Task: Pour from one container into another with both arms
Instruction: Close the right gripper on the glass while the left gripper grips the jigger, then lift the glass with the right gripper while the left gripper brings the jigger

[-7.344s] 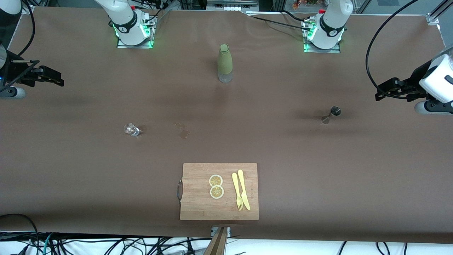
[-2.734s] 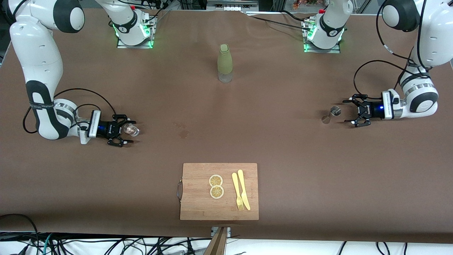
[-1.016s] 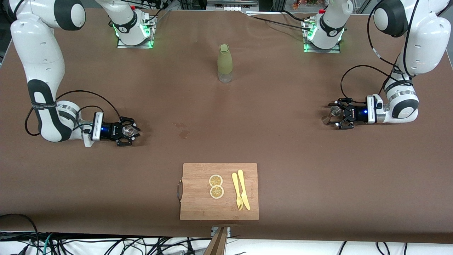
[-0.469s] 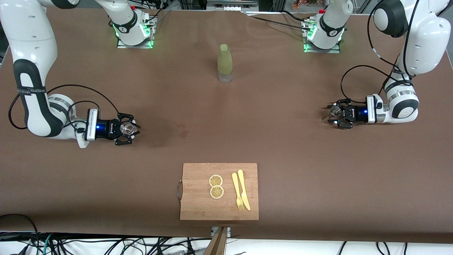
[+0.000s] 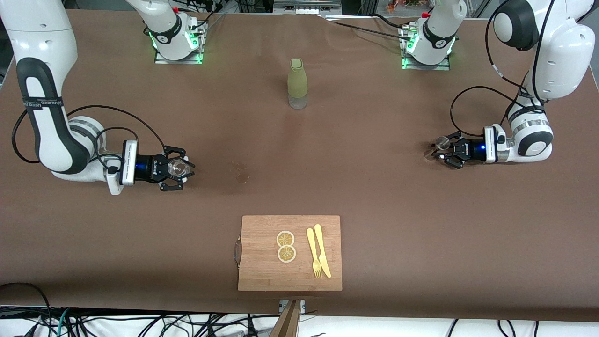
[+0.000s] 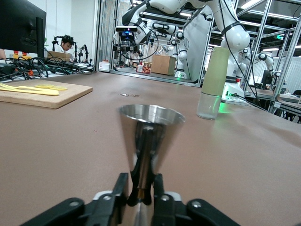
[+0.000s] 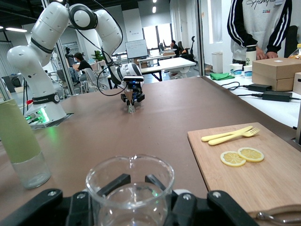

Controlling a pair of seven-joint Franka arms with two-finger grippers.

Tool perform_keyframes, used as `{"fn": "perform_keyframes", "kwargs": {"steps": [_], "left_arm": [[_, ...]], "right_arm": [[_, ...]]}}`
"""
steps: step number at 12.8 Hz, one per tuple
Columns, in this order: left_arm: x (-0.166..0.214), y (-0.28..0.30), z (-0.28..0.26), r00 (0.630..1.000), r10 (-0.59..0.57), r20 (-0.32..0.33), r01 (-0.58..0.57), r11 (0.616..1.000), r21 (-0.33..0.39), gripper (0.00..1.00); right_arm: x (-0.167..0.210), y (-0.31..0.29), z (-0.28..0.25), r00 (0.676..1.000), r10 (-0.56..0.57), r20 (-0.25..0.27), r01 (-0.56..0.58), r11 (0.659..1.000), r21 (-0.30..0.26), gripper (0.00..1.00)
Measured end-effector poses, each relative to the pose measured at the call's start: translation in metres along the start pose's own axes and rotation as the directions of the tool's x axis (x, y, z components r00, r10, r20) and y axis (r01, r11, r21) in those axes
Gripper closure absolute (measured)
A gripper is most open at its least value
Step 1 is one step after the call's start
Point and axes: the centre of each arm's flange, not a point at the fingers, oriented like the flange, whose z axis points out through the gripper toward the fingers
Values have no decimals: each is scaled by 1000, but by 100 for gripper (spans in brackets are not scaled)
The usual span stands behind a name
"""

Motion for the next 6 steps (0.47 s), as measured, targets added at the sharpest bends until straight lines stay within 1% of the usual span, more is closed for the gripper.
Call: {"fn": "perform_keyframes", "kwargs": {"steps": [1, 6], "left_arm": [[0, 0, 0, 1000, 1, 0, -1, 1000, 0, 78], [6, -9, 3, 1000, 21, 2, -21, 1000, -7, 78]], "right_arm": [[5, 0, 4, 1000, 5, 4, -5, 1000, 0, 75], [16, 3, 18, 1000, 3, 29, -3, 1000, -19, 75]]}}
